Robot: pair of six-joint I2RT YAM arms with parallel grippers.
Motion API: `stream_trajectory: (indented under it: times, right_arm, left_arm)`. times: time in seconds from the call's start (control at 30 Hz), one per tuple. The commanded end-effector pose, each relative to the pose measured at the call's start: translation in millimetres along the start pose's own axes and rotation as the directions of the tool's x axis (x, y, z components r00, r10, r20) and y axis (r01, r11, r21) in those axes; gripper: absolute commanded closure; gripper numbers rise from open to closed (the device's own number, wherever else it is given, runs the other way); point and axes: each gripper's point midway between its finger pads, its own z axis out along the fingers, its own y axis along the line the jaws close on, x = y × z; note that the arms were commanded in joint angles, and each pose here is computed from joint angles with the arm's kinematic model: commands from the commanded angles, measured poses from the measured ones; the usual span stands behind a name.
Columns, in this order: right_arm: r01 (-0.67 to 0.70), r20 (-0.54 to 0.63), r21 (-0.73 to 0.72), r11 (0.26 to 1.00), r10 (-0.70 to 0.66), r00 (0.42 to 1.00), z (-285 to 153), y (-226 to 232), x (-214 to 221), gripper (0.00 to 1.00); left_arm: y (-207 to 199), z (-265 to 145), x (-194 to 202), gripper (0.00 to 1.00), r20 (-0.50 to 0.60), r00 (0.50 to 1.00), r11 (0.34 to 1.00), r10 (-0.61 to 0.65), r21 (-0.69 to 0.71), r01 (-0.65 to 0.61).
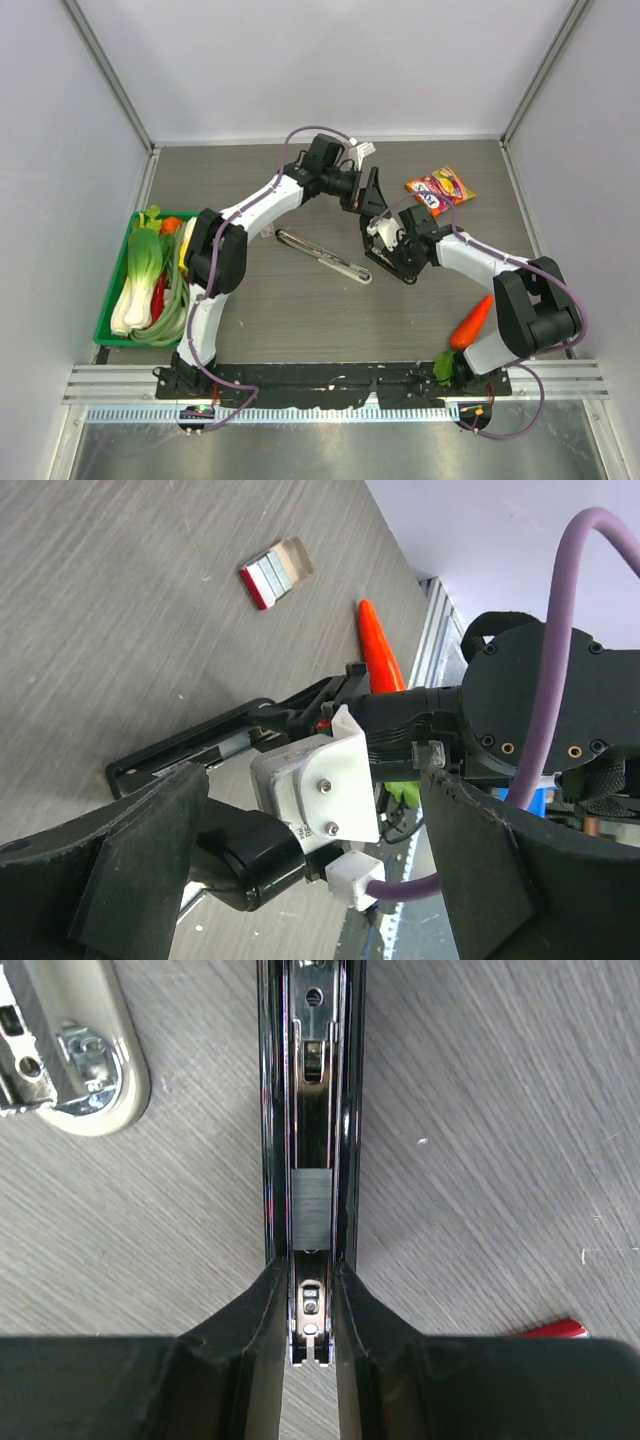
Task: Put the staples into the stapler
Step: Close the stapler at the center of the board.
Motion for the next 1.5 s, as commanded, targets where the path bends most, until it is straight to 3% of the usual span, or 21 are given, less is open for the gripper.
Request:
stream_trajectory:
  times: [0.0, 0.2, 0.53, 0.9, 1.07, 1.3, 1.47]
  right_arm:
    - [-0.025, 0.007, -0.050, 0.998, 0.026, 1.000, 6.7, 12.4, 6.5, 0.78]
    - [-0.037, 0.071, -0.072, 0.997, 0.042, 0.997, -12.1, 8.7, 3.4, 0.55]
    - [0.027, 0.190, -0.071, 0.997, -0.013, 0.982, -46.7, 8.6, -5.2, 0.46]
    - [0.002, 0.159, -0.075, 0.997, 0.010, 0.987, -47.3, 2.9, 1.8, 0.52]
    - [0.010, 0.203, -0.037, 0.999, -0.002, 0.979, -65.6, -3.6, 3.9, 0.52]
    - [0.047, 0.147, -0.039, 0.998, -0.041, 0.988, -72.7, 4.6, 23.7, 0.52]
    - [0.069, 0.169, -0.012, 0.998, -0.066, 0.983, -77.2, 8.8, 30.0, 0.52]
  left_arm:
    - [-45.3, 23.3, 37.1, 0.08, -0.128, 0.991, 0.987, -0.038, 0.152, 0.058]
    - [-51.7, 22.1, 33.4, 0.08, -0.107, 0.994, 0.987, -0.022, 0.155, 0.039]
    - [-46.2, 25.5, 33.1, 0.08, -0.103, 0.994, 0.989, -0.027, 0.143, 0.041]
    - [-48.0, 27.6, 33.6, 0.07, -0.107, 0.994, 0.988, -0.022, 0.150, 0.038]
    - [-46.5, 27.0, 37.3, 0.07, -0.111, 0.993, 0.988, -0.025, 0.148, 0.041]
    - [-46.3, 27.8, 36.6, 0.07, -0.112, 0.993, 0.988, -0.020, 0.153, 0.037]
    - [-50.2, 22.0, 36.1, 0.07, -0.109, 0.994, 0.988, 0.007, 0.154, 0.010]
